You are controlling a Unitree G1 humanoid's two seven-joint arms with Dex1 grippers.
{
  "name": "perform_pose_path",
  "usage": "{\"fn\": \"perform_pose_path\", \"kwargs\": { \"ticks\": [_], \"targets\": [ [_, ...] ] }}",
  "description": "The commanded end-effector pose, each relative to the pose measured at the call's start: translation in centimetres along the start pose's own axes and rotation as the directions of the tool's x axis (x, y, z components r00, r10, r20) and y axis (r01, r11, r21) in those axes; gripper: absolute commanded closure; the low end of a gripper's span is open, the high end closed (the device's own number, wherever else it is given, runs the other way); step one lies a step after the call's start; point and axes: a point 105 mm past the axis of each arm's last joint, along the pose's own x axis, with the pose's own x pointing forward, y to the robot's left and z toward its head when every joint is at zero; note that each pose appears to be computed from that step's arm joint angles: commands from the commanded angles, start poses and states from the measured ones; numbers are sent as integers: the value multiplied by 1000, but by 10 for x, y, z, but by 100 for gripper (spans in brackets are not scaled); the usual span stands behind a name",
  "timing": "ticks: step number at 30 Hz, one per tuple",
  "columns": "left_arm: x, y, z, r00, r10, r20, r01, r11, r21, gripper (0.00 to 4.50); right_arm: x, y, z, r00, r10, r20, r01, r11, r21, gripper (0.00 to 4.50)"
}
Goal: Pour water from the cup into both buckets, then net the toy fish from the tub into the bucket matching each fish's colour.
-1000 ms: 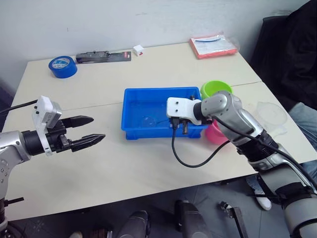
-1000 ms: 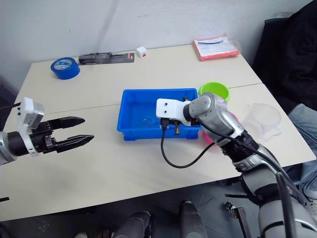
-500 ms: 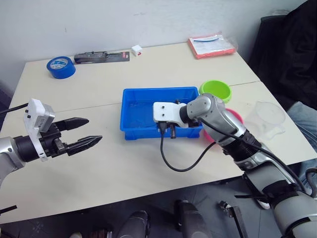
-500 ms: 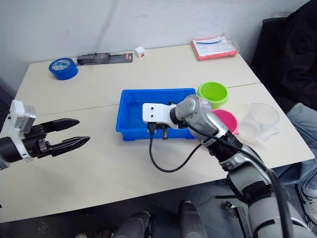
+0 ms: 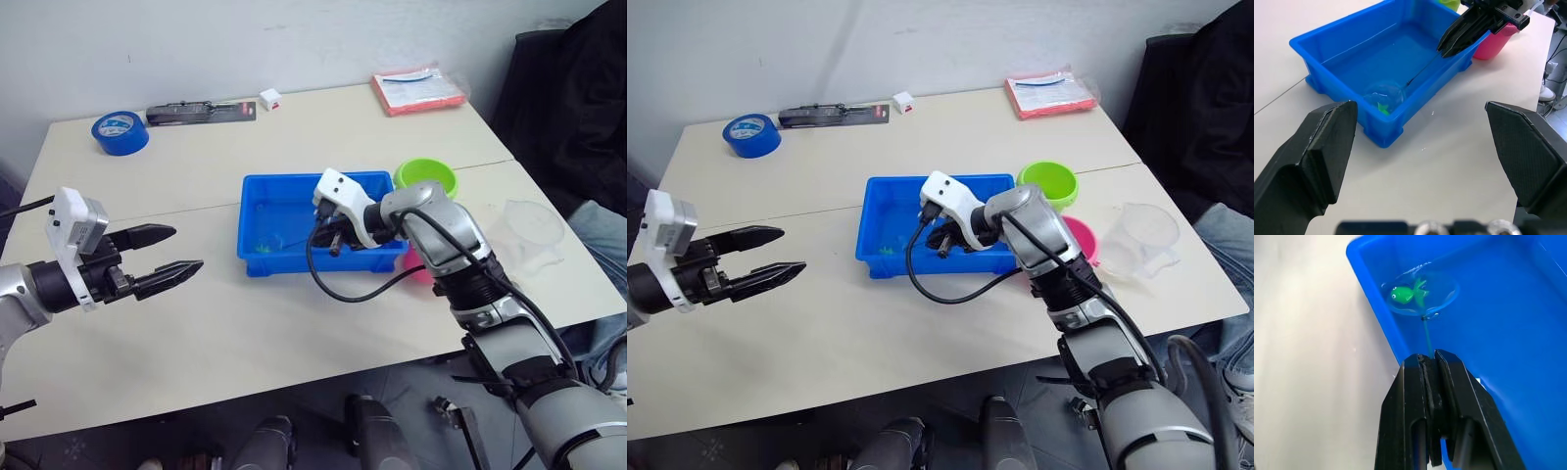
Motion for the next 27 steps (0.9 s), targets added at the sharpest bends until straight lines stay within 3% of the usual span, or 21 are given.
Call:
{"fn": "perform_pose_path", "kwargs": {
  "ticks": [1, 16, 22, 27],
  "targets": [
    [2, 1, 9, 1000, -15, 26, 14, 999, 38, 0, -17, -3, 18, 996, -32, 83, 32, 999, 11, 371],
    [41, 16, 18, 991, -119, 65, 112, 988, 111, 0, -59, -25, 4, 962, -231, 144, 209, 966, 156, 371],
    [62, 17, 22, 980, -181, 87, 167, 975, 145, 0, -99, -30, 2, 913, -353, 204, 308, 925, 225, 371],
    [77, 14, 24, 967, -231, 103, 215, 965, 150, 0, -135, -44, -2, 836, -488, 252, 412, 860, 299, 371]
  ]
}}
